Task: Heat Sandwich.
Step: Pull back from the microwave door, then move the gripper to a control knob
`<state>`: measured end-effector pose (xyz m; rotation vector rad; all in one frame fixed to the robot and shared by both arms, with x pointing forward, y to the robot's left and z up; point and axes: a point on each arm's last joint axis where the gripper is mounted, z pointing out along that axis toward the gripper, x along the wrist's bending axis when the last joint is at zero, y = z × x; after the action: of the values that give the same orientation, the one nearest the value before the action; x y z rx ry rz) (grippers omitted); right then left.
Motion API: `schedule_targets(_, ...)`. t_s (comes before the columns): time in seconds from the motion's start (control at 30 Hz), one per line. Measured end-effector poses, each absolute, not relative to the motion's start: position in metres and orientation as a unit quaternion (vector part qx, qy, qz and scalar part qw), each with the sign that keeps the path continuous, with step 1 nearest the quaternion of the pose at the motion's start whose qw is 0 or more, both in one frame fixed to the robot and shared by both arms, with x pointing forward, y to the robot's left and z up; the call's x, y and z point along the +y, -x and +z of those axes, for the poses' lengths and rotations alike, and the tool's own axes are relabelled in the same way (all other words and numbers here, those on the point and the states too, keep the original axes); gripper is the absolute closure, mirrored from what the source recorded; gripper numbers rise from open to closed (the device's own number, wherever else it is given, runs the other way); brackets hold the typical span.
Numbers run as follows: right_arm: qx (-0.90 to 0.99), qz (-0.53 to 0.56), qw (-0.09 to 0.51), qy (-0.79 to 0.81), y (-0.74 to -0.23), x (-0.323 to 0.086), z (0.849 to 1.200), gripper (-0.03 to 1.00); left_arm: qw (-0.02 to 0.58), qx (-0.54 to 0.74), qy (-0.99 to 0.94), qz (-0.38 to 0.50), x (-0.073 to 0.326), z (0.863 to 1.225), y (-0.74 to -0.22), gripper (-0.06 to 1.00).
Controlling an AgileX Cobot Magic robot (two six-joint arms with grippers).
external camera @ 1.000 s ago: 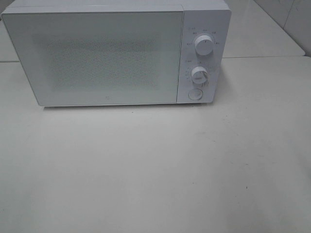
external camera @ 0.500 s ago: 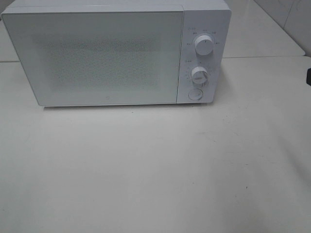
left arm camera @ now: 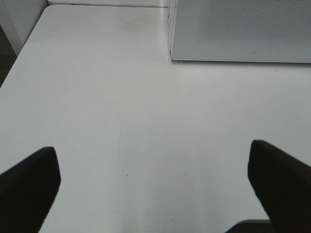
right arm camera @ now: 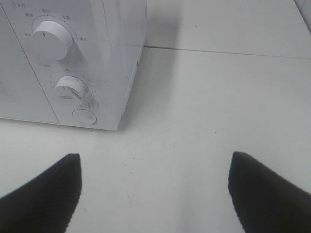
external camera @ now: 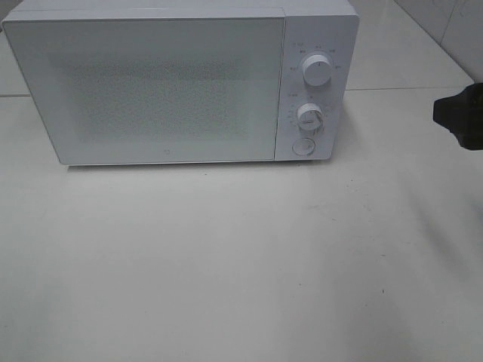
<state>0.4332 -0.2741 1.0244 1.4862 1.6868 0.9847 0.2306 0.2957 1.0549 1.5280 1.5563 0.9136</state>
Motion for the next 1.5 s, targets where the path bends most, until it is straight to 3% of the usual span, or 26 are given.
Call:
schedule_targets(0.7,0.63,0.413,0.346,-0.559,-0.485,-0.258,0.982,0.21,0.379,0.609,-0.598,0.358,0.296,1.055,-0.231,-0.03)
schedule_targets(1.5,0.584,0.452,0.434,-0.516,-0.492,-0.184,0.942,0.21,0.379,0.609,-0.598,0.358,0.296,1.055,-0.231,-0.03)
